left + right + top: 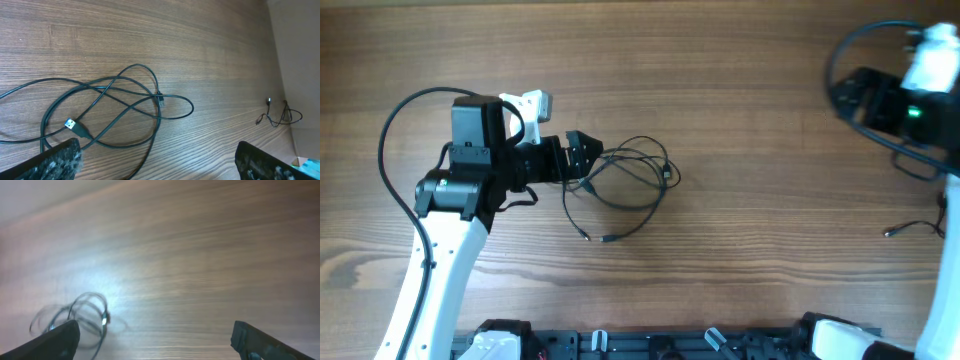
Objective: Untangle cables
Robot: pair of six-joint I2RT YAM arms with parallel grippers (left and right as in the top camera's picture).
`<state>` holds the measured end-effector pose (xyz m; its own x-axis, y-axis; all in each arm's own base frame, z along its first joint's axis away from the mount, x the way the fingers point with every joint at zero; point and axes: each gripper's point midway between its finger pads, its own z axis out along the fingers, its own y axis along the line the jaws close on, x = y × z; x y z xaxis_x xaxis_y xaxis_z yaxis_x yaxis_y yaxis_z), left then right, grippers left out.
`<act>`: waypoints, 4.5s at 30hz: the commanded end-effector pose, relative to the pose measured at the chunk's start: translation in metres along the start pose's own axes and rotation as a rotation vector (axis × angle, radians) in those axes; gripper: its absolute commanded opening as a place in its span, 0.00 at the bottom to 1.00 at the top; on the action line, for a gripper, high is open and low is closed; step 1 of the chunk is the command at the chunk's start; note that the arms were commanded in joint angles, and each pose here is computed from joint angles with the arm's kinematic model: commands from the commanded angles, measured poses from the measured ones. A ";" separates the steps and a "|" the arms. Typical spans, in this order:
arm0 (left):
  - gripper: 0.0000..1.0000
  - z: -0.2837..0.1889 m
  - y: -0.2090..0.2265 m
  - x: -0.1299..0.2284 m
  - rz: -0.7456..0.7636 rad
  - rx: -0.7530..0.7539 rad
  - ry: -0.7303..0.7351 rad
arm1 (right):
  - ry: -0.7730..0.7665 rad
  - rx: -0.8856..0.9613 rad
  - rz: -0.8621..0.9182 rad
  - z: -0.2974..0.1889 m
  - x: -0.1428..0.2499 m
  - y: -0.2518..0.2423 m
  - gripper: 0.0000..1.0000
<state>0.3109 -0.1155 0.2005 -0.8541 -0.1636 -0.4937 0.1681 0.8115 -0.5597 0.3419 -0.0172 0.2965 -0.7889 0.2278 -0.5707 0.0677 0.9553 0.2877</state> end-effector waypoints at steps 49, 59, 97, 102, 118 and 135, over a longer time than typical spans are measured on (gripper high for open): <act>1.00 0.003 0.005 0.009 -0.001 -0.017 0.031 | -1.157 -0.192 -0.081 -0.327 -0.039 0.110 0.04; 1.00 0.003 0.003 0.009 -0.043 -0.010 0.033 | -0.945 -0.445 -0.245 -0.244 -0.061 0.205 0.04; 0.96 0.122 -0.126 0.159 0.904 0.404 0.424 | -1.187 -0.383 -0.065 -0.310 -0.095 0.179 0.04; 0.08 0.146 -0.147 0.150 0.906 0.440 0.329 | -1.183 -0.326 -0.037 -0.306 -0.095 0.168 0.04; 0.04 0.075 0.131 0.059 -0.534 -0.779 0.057 | -1.245 -0.065 0.090 -0.314 -0.100 0.119 0.04; 0.09 0.073 0.133 0.060 -0.550 -0.779 0.065 | -1.501 0.656 0.082 -0.372 -0.140 0.045 0.04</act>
<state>0.3203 -0.0551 0.0498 -0.7470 -0.6112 -0.2614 -0.6142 0.7850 -0.0804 0.1986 -0.0717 0.6842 0.5546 -0.0313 -0.8315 0.5104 0.8020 0.3103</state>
